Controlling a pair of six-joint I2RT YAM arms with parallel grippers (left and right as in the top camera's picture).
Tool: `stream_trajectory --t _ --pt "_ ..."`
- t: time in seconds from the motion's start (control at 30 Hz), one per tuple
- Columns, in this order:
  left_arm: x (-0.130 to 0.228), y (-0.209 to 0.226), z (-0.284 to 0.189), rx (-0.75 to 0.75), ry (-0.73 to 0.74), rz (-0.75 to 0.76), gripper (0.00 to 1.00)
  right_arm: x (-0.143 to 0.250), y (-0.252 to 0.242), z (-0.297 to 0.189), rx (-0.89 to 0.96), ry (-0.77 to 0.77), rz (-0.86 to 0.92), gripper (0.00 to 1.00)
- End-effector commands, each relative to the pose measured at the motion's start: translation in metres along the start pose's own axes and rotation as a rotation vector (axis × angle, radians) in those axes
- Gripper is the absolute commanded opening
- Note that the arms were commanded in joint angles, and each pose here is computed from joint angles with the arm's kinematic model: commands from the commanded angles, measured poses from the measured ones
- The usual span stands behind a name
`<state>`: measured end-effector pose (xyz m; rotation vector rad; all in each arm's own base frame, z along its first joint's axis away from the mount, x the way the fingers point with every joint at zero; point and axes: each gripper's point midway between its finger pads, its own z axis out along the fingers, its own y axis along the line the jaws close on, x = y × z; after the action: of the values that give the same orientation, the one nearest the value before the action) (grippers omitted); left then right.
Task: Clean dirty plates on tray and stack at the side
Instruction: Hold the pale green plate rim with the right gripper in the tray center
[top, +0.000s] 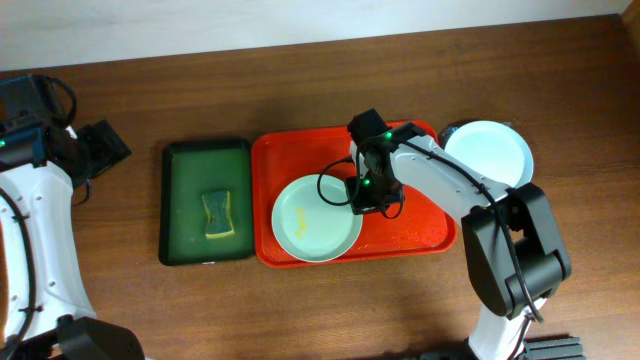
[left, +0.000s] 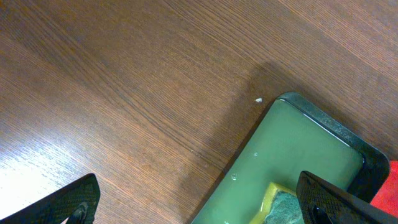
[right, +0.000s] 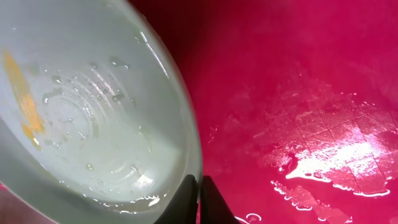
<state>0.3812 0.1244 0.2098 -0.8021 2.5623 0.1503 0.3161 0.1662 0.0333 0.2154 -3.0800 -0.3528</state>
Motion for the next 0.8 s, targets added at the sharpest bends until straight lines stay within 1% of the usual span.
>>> stream_trajectory --t 0.0,0.03,0.07,0.1,0.13,0.17,0.2,0.23,0.27,0.3,0.43,0.5,0.57,0.6,0.63,0.77 --pt "-0.003 0.001 -0.003 -0.002 -0.012 -0.016 0.99 -0.009 -0.002 -0.009 -0.01 -0.05 0.009 0.14" --pt "-0.003 0.001 -0.003 -0.002 -0.012 -0.016 0.99 -0.013 -0.004 -0.009 -0.01 -0.065 0.023 0.12" --pt "-0.003 0.001 -0.003 -0.002 -0.012 -0.016 0.99 -0.019 -0.013 -0.011 0.002 -0.085 0.083 0.08" --pt "-0.003 0.001 -0.003 -0.002 -0.012 -0.016 0.99 -0.022 -0.022 -0.013 0.011 -0.097 0.124 0.08" --pt "-0.003 0.001 -0.003 -0.002 -0.012 -0.016 0.99 -0.025 -0.03 -0.015 0.002 -0.101 0.153 0.2" --pt "-0.003 0.001 -0.003 -0.002 -0.012 -0.016 0.99 -0.025 -0.032 -0.017 -0.026 -0.095 0.169 0.29" --pt "-0.003 0.001 -0.003 -0.002 -0.012 -0.017 0.99 -0.024 -0.03 -0.017 -0.046 -0.09 0.173 0.36" --pt "-0.003 0.001 -0.003 -0.002 -0.012 -0.016 0.99 -0.023 -0.025 -0.017 -0.073 -0.083 0.17 0.37" --pt "-0.003 0.001 -0.003 -0.002 -0.012 -0.017 0.99 -0.021 -0.016 -0.016 -0.1 -0.071 0.157 0.43" --pt "-0.003 0.001 -0.003 -0.002 -0.012 -0.016 0.99 -0.018 -0.01 -0.014 -0.102 -0.063 0.143 0.46" --pt "-0.003 0.001 -0.003 -0.002 -0.012 -0.017 0.99 -0.003 -0.006 0.001 -0.042 -0.034 0.104 0.48" --pt "-0.003 0.001 -0.003 -0.002 -0.012 -0.017 0.99 0.002 -0.015 0.013 0.006 -0.038 0.099 0.47" --pt "-0.003 0.001 -0.003 -0.002 -0.012 -0.016 0.99 -0.001 -0.015 0.021 -0.004 -0.067 0.103 0.38" --pt "-0.003 0.001 -0.003 -0.002 -0.012 -0.017 0.99 -0.003 -0.015 0.021 -0.006 -0.075 0.111 0.29" --pt "-0.003 0.001 -0.003 -0.002 -0.012 -0.017 0.99 -0.009 -0.014 0.021 -0.013 -0.101 0.115 0.04" --pt "-0.003 0.001 -0.003 -0.002 -0.012 -0.016 0.99 -0.029 -0.03 0.009 -0.018 -0.16 0.214 0.04"
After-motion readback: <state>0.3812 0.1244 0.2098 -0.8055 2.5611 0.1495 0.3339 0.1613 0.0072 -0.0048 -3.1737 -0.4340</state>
